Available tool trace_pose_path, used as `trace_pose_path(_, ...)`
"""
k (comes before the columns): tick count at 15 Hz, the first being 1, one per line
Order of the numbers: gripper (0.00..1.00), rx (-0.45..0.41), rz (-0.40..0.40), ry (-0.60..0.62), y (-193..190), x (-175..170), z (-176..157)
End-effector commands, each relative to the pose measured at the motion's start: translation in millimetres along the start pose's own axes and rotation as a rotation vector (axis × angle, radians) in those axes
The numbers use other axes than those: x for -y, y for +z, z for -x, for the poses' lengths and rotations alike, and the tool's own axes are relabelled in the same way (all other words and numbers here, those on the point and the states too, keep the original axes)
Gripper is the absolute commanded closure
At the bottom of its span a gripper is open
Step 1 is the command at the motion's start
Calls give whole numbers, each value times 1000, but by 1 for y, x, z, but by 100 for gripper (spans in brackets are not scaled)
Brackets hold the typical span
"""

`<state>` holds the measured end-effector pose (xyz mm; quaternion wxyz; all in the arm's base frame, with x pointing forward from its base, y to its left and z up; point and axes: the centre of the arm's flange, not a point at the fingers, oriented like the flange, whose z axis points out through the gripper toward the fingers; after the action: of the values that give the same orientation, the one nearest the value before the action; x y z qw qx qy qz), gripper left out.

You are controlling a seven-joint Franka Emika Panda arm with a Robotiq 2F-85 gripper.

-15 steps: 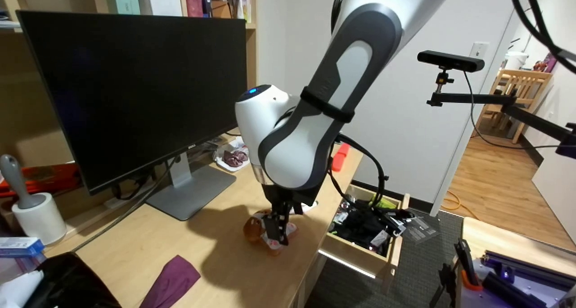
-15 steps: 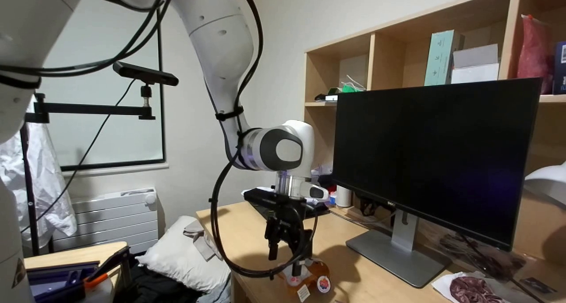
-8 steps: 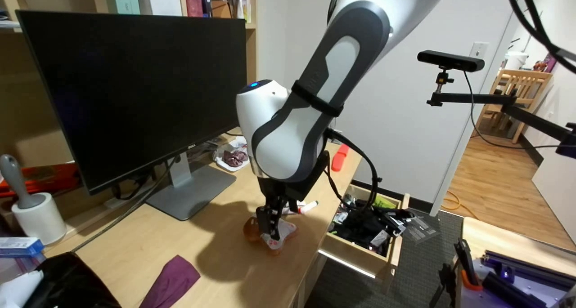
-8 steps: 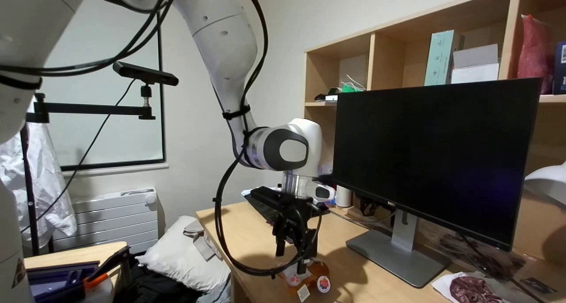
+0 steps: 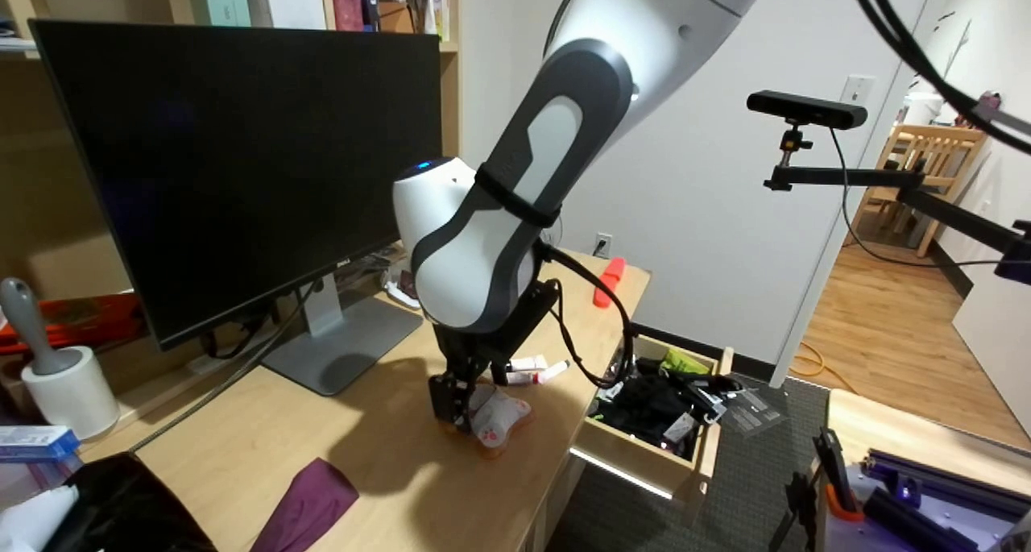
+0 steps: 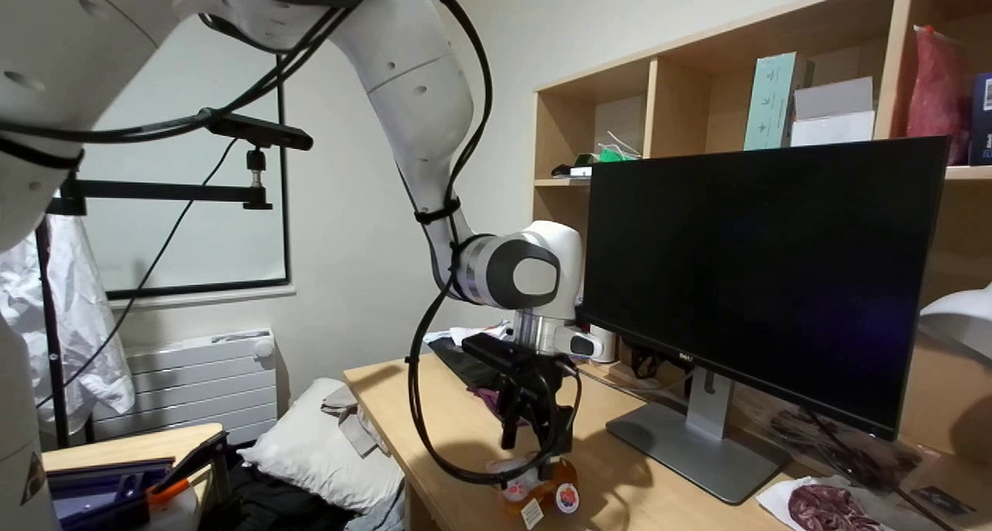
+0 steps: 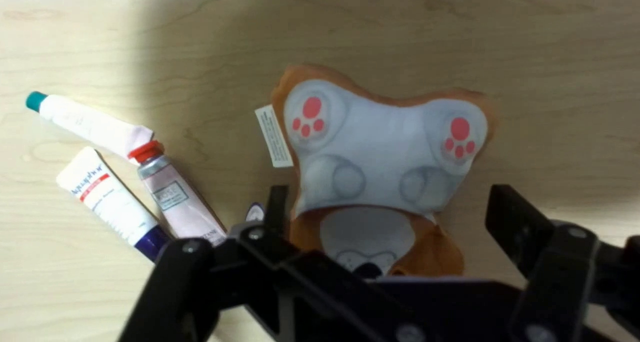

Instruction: Put the plush toy inside the open drawer

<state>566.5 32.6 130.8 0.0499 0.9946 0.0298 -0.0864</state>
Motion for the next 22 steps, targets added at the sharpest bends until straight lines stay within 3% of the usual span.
trace_pose_path(1, 0, 2, -9, 4, 12, 0, -24)
trace_pose_path(2, 0, 2, -5, 0, 14, 0, -26)
trace_pose_path(3, 9, 1, -3, -4, 16, 0, -27)
trace_pose_path(4, 26, 0, -1, -6, 17, 0, -28)
trace_pose_path(13, 85, 5, 25, 2, 3, -12, -13)
trace_pose_path(16, 92, -1, 44, -10, -13, -24, 2)
trace_pose_path(18, 90, -4, 58, -16, -21, -40, 15)
trace_pose_path(22, 91, 10, 103, -4, -27, -97, 51)
